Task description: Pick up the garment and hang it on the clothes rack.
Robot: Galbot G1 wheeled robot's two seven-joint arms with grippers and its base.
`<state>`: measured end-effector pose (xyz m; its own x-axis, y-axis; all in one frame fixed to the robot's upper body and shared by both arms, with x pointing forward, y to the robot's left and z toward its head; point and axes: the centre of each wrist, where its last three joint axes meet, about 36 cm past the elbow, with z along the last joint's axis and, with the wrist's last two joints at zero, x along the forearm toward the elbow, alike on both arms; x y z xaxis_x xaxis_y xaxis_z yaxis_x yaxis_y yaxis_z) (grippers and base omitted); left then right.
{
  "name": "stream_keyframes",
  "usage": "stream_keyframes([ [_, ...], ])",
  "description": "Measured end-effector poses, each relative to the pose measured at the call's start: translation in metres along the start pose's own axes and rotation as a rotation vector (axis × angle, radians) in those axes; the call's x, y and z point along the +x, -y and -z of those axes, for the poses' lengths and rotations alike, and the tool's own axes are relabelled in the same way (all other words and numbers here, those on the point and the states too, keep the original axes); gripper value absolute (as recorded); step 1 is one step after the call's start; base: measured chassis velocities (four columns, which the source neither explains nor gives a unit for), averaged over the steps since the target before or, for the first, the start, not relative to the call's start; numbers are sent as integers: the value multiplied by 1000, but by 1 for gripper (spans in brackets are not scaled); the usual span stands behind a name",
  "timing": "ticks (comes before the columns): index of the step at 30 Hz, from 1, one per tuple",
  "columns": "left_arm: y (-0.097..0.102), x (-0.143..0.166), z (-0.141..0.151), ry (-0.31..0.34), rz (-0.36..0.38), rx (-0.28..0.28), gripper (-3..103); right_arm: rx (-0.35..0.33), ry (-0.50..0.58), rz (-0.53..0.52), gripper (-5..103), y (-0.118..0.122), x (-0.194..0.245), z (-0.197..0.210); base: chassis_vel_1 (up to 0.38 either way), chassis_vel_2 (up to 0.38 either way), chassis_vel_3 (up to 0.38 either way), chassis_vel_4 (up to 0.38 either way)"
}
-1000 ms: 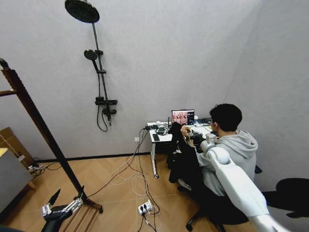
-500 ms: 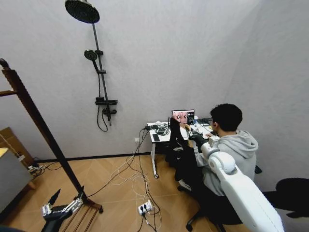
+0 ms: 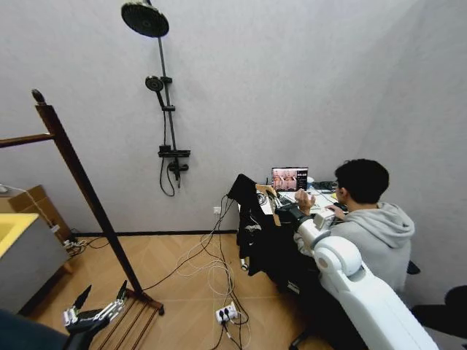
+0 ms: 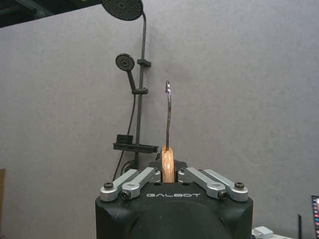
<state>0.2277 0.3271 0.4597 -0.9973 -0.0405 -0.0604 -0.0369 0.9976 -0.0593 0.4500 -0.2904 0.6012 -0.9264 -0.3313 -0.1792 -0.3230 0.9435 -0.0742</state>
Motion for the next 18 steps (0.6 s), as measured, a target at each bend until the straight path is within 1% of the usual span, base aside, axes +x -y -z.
stream_keyframes([
  [8, 0, 0, 0, 0, 0, 0, 100, 1, -11, 13, 10, -7, 5, -2, 110, 99, 103, 102],
  [18, 0, 0, 0, 0, 0, 0, 100, 7, -17, 15, 10, -9, 11, -4, 123, 126, 133, 124],
])
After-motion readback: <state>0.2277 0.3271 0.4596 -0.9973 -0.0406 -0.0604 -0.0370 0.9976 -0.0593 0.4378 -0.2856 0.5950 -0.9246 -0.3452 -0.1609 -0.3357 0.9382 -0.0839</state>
